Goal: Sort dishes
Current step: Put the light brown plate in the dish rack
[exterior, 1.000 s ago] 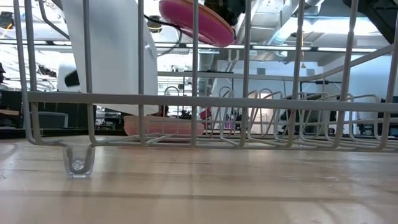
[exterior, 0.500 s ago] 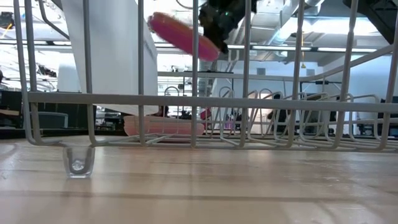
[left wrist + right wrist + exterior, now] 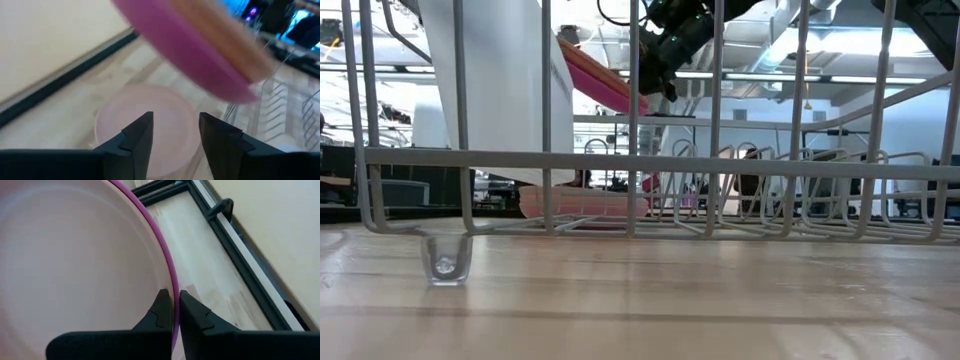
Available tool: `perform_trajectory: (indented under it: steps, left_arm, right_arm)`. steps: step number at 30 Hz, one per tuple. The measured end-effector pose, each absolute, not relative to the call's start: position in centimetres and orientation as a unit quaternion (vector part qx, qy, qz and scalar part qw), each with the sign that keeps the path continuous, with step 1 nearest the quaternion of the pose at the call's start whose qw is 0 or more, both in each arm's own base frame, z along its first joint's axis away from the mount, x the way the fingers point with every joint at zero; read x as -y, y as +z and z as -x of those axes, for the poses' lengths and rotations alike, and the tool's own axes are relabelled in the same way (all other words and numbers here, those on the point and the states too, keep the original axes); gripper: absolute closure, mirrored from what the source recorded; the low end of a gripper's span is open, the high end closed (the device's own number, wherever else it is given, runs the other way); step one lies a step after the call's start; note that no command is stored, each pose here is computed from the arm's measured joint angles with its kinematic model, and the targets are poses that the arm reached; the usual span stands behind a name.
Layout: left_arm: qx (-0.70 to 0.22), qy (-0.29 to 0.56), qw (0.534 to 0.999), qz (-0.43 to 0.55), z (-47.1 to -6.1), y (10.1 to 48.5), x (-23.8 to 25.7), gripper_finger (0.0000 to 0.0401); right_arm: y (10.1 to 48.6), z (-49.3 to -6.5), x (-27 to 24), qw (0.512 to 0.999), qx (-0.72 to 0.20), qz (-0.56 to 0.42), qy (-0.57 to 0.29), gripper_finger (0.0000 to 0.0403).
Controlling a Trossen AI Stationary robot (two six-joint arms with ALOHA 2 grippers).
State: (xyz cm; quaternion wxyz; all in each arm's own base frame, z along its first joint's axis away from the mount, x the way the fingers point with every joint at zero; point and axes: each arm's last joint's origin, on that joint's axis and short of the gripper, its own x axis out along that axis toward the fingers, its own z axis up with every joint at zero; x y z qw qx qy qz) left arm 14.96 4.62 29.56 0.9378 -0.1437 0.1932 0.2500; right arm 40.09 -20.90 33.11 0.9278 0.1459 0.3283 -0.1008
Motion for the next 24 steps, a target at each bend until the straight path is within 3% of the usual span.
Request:
perform_trajectory:
  steps: [9,24]
  left_arm:
    - [-0.119,0.210,0.950,0.201,-16.0,27.8,-4.6,0.0181]
    - [-0.110,0.266,0.936,0.205,-17.0,26.8,-5.2,0.0175]
  right_arm:
    - [33.0,-40.2,20.8,0.924,-0.334,-0.132,-0.133,0.0391]
    - [33.1,-40.6,20.1,0.927,-0.332,-0.120,-0.127,0.0390]
